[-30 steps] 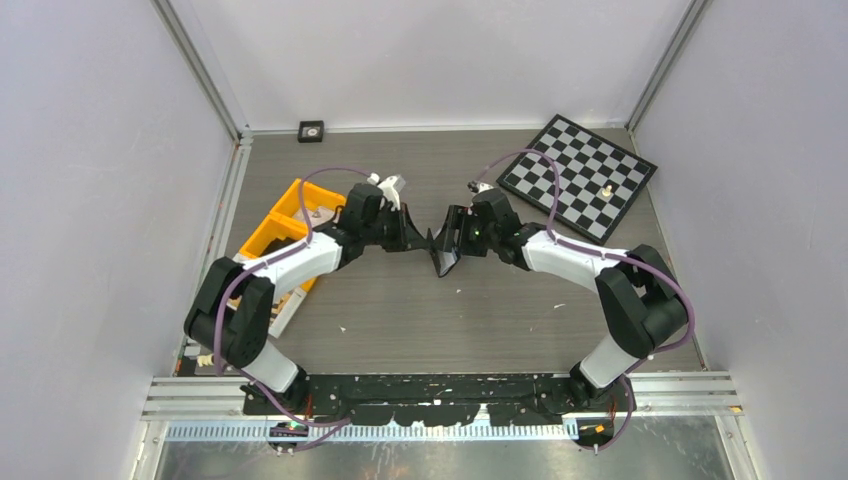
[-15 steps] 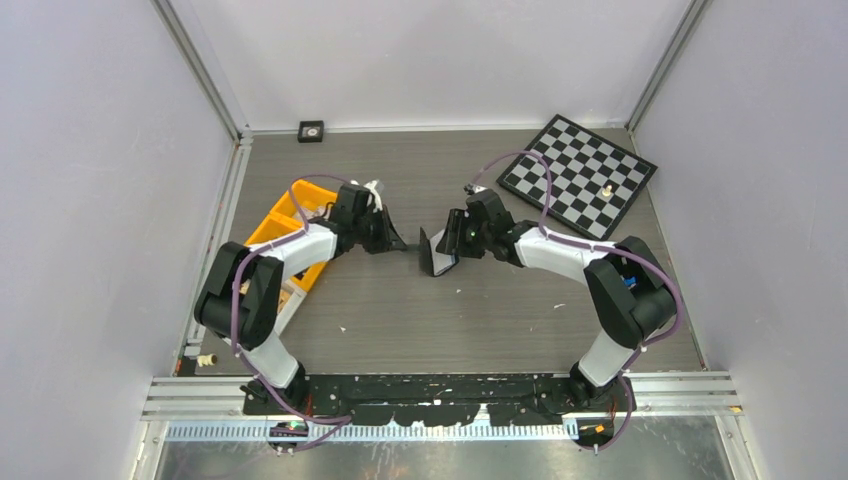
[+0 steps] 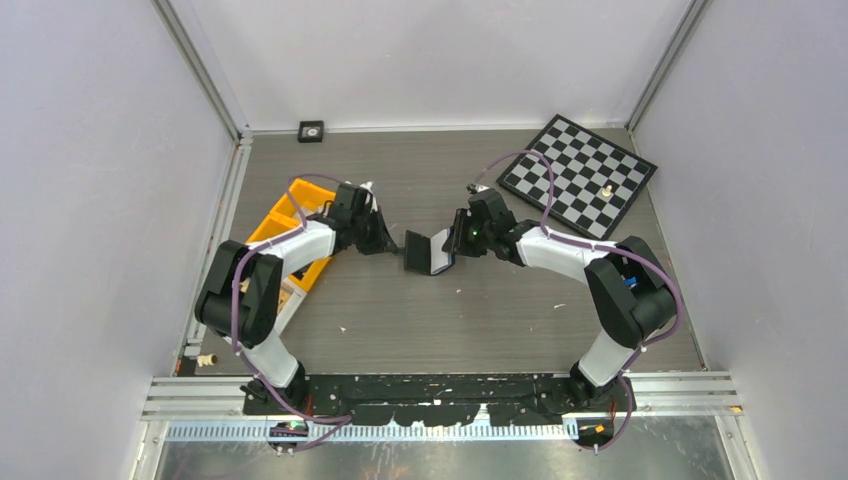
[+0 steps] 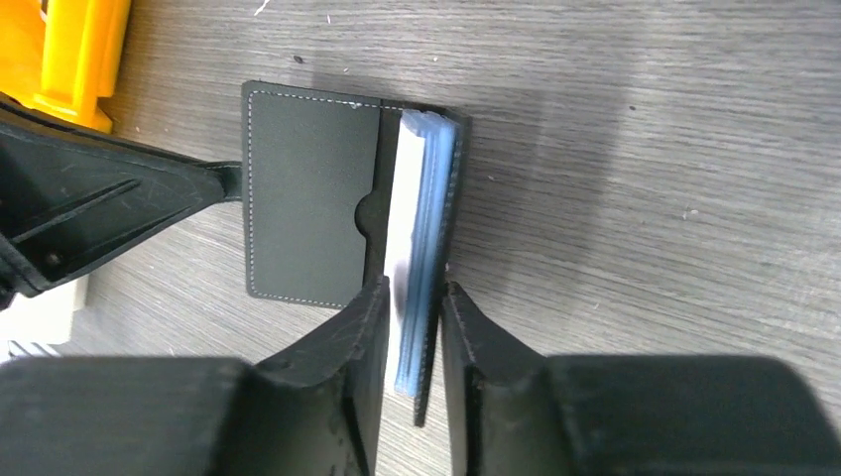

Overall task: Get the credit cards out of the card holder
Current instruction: Open the card holder at the center of the board.

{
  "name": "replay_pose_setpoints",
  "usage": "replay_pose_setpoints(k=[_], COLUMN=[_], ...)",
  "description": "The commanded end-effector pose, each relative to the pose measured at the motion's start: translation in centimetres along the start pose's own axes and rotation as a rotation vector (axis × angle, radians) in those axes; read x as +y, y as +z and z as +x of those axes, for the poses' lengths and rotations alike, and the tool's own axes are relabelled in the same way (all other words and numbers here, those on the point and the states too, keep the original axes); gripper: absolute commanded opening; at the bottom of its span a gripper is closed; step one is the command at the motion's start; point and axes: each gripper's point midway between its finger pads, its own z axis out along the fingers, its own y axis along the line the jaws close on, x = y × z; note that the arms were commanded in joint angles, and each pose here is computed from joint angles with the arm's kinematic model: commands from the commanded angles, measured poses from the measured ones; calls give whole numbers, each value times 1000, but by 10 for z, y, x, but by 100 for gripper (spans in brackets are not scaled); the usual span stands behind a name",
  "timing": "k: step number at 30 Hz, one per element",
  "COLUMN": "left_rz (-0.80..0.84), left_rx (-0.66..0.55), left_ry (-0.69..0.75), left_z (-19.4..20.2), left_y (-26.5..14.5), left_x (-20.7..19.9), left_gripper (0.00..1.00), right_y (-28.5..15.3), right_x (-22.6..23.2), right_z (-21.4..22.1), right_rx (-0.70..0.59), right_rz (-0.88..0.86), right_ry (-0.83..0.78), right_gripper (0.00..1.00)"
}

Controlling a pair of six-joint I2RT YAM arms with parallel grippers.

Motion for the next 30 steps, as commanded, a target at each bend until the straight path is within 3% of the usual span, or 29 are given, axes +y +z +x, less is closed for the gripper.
replay_pose_setpoints(k=[1,6,12,16,24,30], left_rz=[-30,18,245,360,294,212], left_rx=[11,37,-1,13,48,-72], left_ry=[30,30,-5,-26,-26,18], left_z=[-9,-7,-4,-1,6,-8], left_y=[5,7,-1,-2,12,-8], left_x=[0,-9,-45,-63,-56,-46], left_gripper=[0,3,45,59,58,59], right_y=[-3,2,-4,-7,-2,-12], right_x=[16,17,19,21,18,13], right_z=[-15,-12,-15,-18,-15,-24], right_rx=[-49,-24,-43,-65,-60,-104], right_rz=[-77,-82,-90,-100,-98,-80], right_ry=[-1,-1,1,11,28,41], right_gripper=[26,15,11,11,10,10])
